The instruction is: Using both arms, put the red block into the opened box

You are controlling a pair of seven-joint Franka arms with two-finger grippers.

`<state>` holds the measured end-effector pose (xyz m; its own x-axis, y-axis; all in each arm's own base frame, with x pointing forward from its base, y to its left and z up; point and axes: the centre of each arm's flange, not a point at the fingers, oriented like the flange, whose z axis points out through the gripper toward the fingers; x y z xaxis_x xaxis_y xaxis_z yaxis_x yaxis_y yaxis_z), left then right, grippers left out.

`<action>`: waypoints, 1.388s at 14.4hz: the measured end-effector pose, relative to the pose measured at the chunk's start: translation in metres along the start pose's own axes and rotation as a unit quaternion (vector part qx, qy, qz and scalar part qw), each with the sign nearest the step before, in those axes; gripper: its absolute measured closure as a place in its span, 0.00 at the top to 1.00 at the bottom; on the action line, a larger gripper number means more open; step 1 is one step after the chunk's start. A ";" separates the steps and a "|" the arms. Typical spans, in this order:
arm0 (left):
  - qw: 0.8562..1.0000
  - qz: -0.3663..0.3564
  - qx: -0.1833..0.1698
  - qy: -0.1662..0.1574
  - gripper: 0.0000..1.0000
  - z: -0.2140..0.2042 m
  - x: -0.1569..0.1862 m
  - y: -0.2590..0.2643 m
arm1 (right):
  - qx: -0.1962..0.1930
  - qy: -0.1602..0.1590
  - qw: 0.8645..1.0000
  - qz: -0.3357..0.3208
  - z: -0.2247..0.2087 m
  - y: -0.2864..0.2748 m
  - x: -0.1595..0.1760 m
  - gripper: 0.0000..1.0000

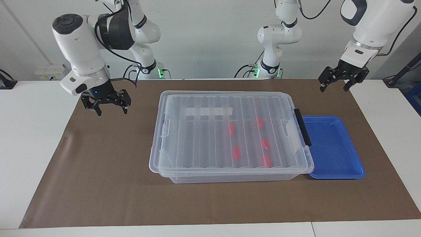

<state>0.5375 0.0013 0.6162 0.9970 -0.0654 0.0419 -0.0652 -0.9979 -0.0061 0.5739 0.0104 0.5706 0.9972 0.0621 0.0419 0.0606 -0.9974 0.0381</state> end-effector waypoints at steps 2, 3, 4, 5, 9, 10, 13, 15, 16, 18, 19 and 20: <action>1.000 0.000 0.000 0.000 1.00 0.000 0.000 0.000 | 0.000 -0.011 1.000 0.024 -0.022 0.007 -0.008 1.00; 1.000 0.000 0.000 0.000 1.00 0.000 0.000 0.000 | 0.000 -0.015 0.999 0.036 -0.032 0.008 -0.012 1.00; 1.000 0.000 0.000 0.000 1.00 0.000 0.000 0.000 | 0.000 -0.025 0.998 0.049 -0.039 0.008 -0.017 1.00; 1.000 0.000 0.000 0.000 1.00 0.000 0.000 0.000 | 0.000 -0.036 0.997 0.062 -0.047 0.009 -0.021 1.00; 1.000 0.000 0.000 0.000 1.00 0.000 0.000 0.000 | 0.010 -0.055 0.995 0.084 -0.065 0.020 -0.031 1.00; 1.000 0.000 0.000 0.000 1.00 0.000 0.000 0.000 | 0.010 -0.056 0.995 0.083 -0.065 0.020 -0.031 1.00; 1.000 0.000 0.000 0.000 1.00 0.000 0.000 0.000 | 0.010 -0.057 0.995 0.079 -0.064 0.015 -0.031 1.00; 1.000 0.000 0.000 0.000 1.00 0.000 0.000 0.000 | 0.010 -0.057 0.995 0.076 -0.064 0.012 -0.031 1.00; 1.000 0.000 0.000 0.000 1.00 0.000 0.000 0.000 | 0.010 -0.058 0.995 0.076 -0.063 0.012 -0.031 1.00; 1.000 0.000 0.000 0.000 1.00 0.000 0.000 0.000 | 0.010 -0.060 0.996 0.072 -0.061 0.007 -0.031 1.00; 1.000 0.000 0.000 0.000 1.00 0.000 0.000 0.000 | 0.010 -0.063 0.995 0.071 -0.059 0.006 -0.031 1.00; 1.000 0.000 0.000 0.000 1.00 0.000 0.000 0.000 | 0.010 -0.065 0.995 0.071 -0.057 0.007 -0.031 1.00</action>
<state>0.5375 0.0013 0.6161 0.9970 -0.0655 0.0417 -0.0653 -0.9978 -0.0060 0.5408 0.0037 0.6267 0.9929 -0.0841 -0.0837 -0.0826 -0.9964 0.0206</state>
